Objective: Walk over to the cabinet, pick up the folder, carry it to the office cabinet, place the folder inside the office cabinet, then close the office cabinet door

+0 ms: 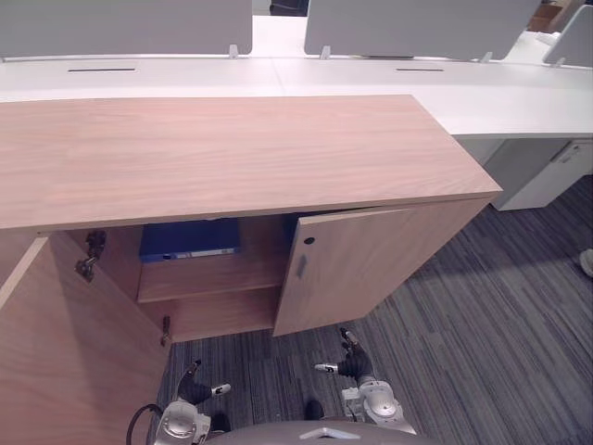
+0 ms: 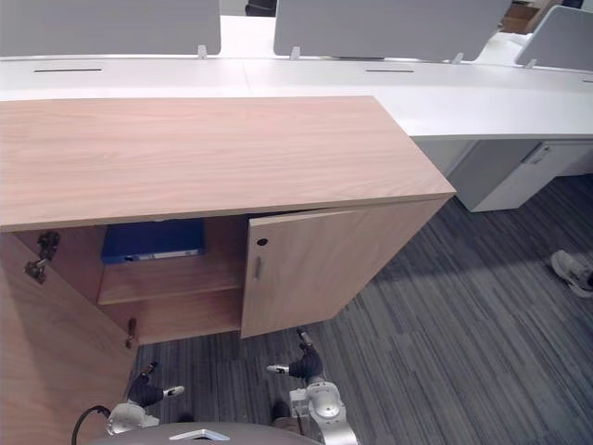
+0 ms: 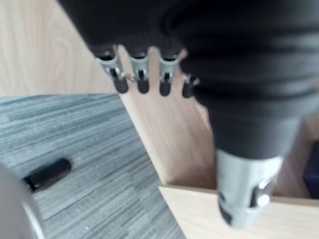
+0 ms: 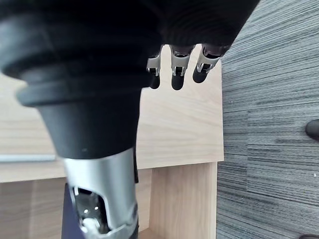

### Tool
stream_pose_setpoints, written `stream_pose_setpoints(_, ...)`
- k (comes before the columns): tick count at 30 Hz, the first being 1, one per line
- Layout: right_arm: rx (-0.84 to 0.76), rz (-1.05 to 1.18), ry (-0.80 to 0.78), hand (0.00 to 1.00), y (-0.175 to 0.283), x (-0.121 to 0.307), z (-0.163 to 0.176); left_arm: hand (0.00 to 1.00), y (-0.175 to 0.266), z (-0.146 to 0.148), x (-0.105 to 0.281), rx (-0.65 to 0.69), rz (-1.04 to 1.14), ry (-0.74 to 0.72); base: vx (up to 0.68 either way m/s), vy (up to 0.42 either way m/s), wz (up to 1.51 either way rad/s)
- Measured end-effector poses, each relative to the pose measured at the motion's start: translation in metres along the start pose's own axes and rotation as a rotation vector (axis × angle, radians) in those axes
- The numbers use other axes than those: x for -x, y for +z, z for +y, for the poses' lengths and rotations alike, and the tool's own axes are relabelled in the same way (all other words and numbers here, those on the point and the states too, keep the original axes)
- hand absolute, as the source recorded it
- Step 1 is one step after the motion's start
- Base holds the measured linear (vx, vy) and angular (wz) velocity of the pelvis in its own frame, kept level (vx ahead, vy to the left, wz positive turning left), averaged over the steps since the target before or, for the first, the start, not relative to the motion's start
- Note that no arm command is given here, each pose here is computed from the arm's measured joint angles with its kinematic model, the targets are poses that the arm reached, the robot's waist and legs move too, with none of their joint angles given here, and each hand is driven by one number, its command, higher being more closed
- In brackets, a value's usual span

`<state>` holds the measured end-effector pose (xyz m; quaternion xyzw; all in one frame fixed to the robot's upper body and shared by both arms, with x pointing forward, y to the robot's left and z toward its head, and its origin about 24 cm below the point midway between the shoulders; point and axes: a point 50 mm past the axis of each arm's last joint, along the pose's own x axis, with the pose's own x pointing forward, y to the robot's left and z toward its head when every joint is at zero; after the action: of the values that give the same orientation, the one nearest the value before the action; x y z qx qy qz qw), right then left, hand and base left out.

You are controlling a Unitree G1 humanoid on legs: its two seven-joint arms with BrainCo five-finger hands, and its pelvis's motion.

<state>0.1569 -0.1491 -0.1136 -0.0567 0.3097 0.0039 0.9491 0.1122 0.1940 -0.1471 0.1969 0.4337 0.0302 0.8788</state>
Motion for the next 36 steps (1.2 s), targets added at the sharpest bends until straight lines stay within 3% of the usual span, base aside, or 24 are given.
stream_pose_setpoints(20,-0.023,0.076,-0.063,0.00,-0.012,-0.002,-0.006,0.00,0.001,0.011,0.000,0.196,0.002,0.076,0.01,-0.009,0.31)
stream_pose_setpoints(28,-0.044,0.031,-0.171,0.00,0.003,-0.010,-0.029,0.00,0.018,0.001,-0.001,0.237,-0.051,0.057,-0.07,0.003,0.71)
stream_pose_setpoints(36,-0.072,0.087,-0.170,0.00,-0.013,-0.001,-0.023,0.00,0.013,0.004,0.002,0.242,-0.046,0.072,0.09,0.053,0.37)
